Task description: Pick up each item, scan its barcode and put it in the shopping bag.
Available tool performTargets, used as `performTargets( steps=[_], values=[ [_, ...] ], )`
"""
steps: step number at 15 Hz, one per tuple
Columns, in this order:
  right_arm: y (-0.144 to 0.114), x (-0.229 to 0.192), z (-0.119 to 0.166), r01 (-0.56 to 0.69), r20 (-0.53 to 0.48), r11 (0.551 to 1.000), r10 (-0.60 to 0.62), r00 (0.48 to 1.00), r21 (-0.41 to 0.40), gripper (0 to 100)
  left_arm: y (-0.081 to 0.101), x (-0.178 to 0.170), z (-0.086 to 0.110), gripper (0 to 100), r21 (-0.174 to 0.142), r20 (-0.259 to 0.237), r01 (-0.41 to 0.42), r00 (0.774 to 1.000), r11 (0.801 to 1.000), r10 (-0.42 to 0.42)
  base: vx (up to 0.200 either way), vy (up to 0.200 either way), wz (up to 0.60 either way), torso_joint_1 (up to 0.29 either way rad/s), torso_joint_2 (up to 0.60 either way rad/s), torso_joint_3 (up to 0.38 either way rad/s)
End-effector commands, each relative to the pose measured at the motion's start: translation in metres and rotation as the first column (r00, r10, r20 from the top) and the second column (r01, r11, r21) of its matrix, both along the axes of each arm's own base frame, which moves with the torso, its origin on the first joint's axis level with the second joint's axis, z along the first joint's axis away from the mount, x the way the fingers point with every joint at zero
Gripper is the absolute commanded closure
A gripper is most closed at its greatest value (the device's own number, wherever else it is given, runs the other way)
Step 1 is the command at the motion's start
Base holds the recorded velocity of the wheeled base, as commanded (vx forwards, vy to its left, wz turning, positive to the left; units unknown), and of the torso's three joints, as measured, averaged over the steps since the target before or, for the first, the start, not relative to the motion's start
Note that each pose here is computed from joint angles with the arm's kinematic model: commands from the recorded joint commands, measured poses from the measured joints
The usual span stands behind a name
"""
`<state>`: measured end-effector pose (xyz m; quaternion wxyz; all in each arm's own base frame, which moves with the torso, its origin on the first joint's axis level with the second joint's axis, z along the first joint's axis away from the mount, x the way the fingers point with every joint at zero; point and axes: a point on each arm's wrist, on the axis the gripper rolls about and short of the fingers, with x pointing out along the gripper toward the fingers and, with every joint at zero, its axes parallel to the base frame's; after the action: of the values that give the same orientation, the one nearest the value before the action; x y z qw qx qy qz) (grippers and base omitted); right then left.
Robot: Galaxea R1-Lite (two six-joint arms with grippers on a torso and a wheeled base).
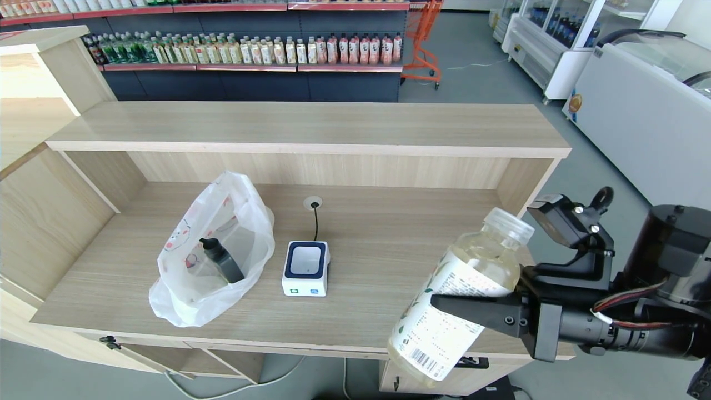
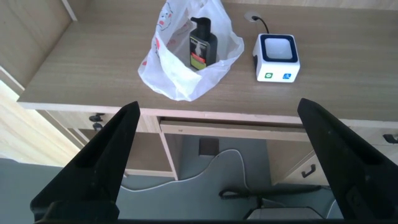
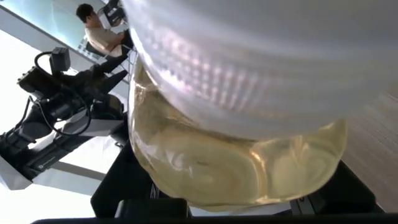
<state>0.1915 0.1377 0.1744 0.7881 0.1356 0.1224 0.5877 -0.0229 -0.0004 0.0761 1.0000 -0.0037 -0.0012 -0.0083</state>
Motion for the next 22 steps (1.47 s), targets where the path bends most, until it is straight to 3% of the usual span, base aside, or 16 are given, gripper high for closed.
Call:
performTargets(
  steps=[1,3,5,8,11,17,22],
  values=[
    [-0.009,0.008,-0.002,0.062,0.14,0.997,-0.055,0.989,-0.047,100,0.0,0.0,0.0,0,0.0,0.001,0.0,1.0,1.0,0.0,0.0,0.0,0.0,0.0,0.0,0.0],
    [-0.027,0.017,-0.007,0.166,0.356,0.977,-0.11,0.928,-0.131,100,0.0,0.0,0.0,0,0.0,0.001,0.0,1.0,1.0,0.0,0.0,0.0,0.0,0.0,0.0,0.0],
    [-0.06,0.035,-0.017,0.348,0.593,0.906,-0.148,0.792,-0.239,100,0.0,0.0,0.0,0,0.0,0.001,0.0,1.0,1.0,0.0,0.0,0.0,0.0,0.0,0.0,0.0],
    [-0.081,0.048,-0.025,0.471,0.733,0.827,-0.109,0.671,-0.307,100,0.0,0.0,0.0,0,0.0,0.001,0.0,1.0,1.0,0.0,0.0,0.0,0.0,0.0,0.0,0.0],
    [-0.086,0.052,-0.03,0.498,0.788,0.797,-0.046,0.614,-0.341,100,0.0,0.0,0.0,0,0.0,0.001,0.0,1.0,1.0,0.0,0.0,0.0,0.0,0.0,0.0,0.0],
    [-0.084,0.052,-0.032,0.475,0.784,0.811,-0.034,0.62,-0.341,100,0.0,0.0,0.0,0,0.0,0.001,0.002,1.0,1.0,-0.002,0.0,0.0,0.0,0.0,0.0,0.0],
    [-0.081,0.055,-0.033,0.45,0.764,0.828,-0.042,0.644,-0.334,100,0.0,0.0,0.0,0,0.001,0.001,0.002,1.0,1.0,-0.002,0.0,0.2,0.0,0.003,0.0,0.002]
  ],
)
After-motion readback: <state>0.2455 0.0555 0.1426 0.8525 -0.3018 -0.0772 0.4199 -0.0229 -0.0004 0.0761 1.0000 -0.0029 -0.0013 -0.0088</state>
